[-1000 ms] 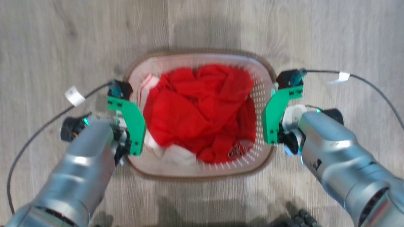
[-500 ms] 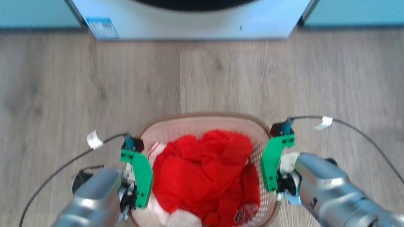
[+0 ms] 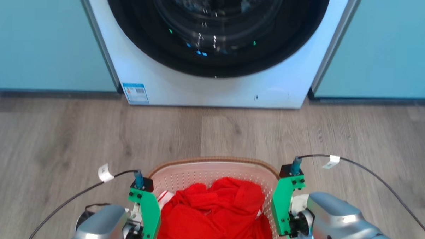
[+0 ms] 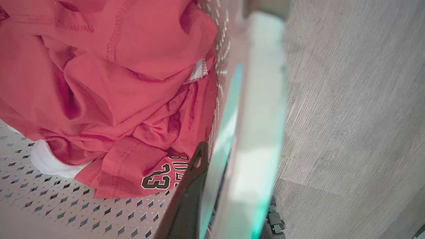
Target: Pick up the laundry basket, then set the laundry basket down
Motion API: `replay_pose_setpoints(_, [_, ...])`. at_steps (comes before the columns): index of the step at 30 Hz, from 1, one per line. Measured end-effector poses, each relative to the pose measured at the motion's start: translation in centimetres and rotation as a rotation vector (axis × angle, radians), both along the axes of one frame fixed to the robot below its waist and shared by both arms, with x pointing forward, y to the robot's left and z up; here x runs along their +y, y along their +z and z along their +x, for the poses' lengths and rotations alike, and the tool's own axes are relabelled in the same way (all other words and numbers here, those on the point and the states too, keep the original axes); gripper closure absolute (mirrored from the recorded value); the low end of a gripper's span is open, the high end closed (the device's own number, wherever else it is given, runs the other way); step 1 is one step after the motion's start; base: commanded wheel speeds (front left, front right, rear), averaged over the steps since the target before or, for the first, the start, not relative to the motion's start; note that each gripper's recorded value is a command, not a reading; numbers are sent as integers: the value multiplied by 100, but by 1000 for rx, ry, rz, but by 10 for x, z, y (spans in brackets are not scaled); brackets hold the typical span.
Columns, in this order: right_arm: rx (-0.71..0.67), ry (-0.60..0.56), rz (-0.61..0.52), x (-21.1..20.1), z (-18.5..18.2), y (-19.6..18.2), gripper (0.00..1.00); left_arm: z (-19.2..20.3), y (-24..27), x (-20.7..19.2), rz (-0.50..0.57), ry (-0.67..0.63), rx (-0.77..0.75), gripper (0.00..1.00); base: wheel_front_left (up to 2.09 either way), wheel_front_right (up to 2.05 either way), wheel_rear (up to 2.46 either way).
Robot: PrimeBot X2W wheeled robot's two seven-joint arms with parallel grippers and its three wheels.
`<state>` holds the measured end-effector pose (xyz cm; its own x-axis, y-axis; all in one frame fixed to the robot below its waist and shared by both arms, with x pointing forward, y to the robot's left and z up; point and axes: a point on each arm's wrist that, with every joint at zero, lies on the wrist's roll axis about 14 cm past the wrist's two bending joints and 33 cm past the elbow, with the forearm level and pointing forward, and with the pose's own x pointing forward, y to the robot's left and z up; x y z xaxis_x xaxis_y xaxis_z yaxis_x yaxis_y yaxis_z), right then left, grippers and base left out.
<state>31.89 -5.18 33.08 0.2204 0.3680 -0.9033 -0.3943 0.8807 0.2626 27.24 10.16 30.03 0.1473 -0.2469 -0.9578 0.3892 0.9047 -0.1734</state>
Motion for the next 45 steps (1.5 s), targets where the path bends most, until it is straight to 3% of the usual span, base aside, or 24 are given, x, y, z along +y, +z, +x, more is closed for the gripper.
replay_pose_setpoints(11, [-72,49,8,13,0,26,100,-4,18,9,-1,22,-57,100,0,0,0])
replay_pose_setpoints(17, [-58,33,13,9,-14,22,100,-9,18,6,3,-3,-57,100,0,0,0])
replay_pose_setpoints(45, [-58,-9,17,0,-15,23,100,-16,15,-2,-14,-15,-37,100,0,0,0])
